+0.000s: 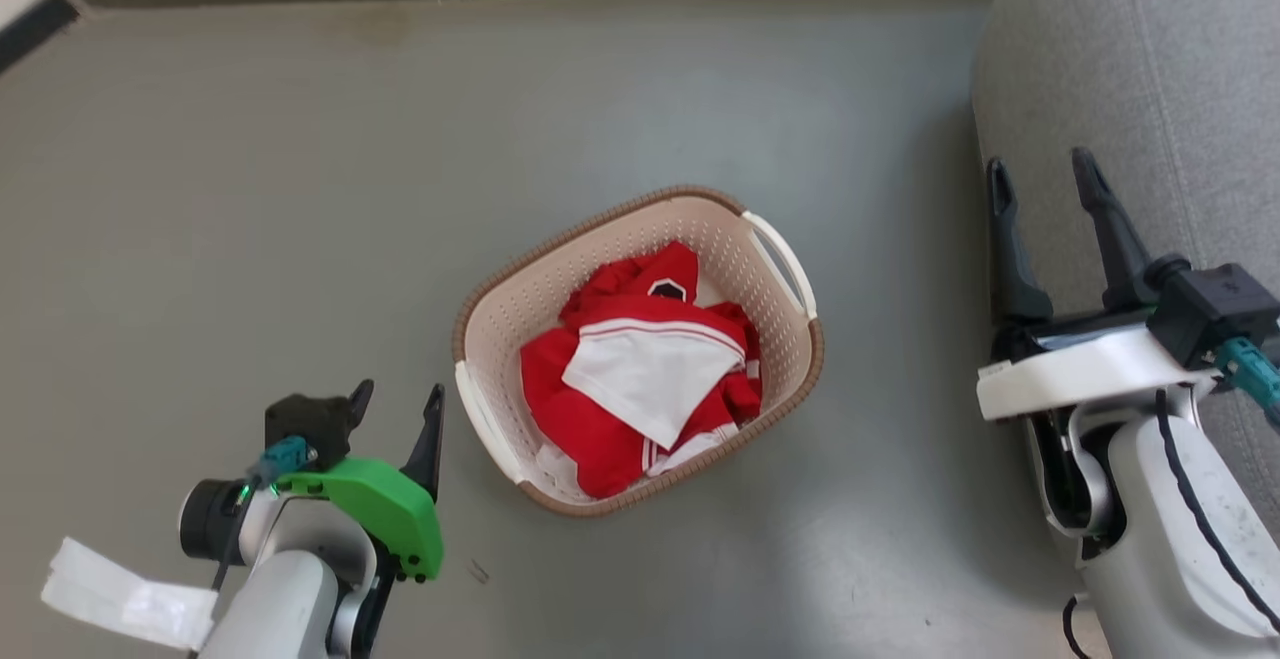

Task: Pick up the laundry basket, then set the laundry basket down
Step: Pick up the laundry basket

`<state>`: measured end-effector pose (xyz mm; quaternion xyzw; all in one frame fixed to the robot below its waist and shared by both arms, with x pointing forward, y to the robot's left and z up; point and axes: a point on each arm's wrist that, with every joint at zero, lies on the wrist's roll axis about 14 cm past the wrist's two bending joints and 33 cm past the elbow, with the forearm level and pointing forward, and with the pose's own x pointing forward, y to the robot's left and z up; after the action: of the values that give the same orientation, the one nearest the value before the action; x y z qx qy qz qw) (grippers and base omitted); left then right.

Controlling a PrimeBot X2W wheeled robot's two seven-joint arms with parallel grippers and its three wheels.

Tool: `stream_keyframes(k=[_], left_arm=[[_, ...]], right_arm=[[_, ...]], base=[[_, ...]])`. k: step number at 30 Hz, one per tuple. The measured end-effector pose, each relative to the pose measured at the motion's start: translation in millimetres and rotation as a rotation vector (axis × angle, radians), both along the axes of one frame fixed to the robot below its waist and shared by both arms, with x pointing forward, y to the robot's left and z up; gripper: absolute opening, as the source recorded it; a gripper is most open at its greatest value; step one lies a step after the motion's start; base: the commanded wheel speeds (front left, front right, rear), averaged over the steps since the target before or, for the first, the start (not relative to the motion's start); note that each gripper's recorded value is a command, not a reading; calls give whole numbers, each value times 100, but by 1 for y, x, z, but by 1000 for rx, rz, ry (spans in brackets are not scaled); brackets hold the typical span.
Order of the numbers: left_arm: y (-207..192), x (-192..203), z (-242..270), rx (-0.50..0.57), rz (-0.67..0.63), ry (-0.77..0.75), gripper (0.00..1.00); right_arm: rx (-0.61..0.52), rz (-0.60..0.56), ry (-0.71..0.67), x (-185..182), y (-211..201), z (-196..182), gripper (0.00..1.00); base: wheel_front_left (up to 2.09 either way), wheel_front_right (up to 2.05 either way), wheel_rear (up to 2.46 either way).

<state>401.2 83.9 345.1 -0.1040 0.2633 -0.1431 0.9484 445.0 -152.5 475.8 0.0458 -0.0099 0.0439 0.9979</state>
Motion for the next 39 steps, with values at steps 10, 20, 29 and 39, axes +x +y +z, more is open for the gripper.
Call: stream_keyframes(k=[10, 20, 29, 39], left_arm=[[-12, 16, -56, -17, -36, 182, 100], [-19, 12, -110, -35, -41, 357, 100], [-23, -2, -152, -69, -11, 500, 100], [-33, -4, -180, -86, -15, 586, 100]], right_arm=[[-7, -13, 7, 25, -4, -17, 100], [-17, -34, 29, 41, -9, -36, 100], [-37, -46, 59, 47, -15, -55, 100], [-61, -64, 98, 47, -23, -74, 100]], base=[[0, 0, 0], [0, 0, 0], [0, 0, 0], [0, 0, 0]])
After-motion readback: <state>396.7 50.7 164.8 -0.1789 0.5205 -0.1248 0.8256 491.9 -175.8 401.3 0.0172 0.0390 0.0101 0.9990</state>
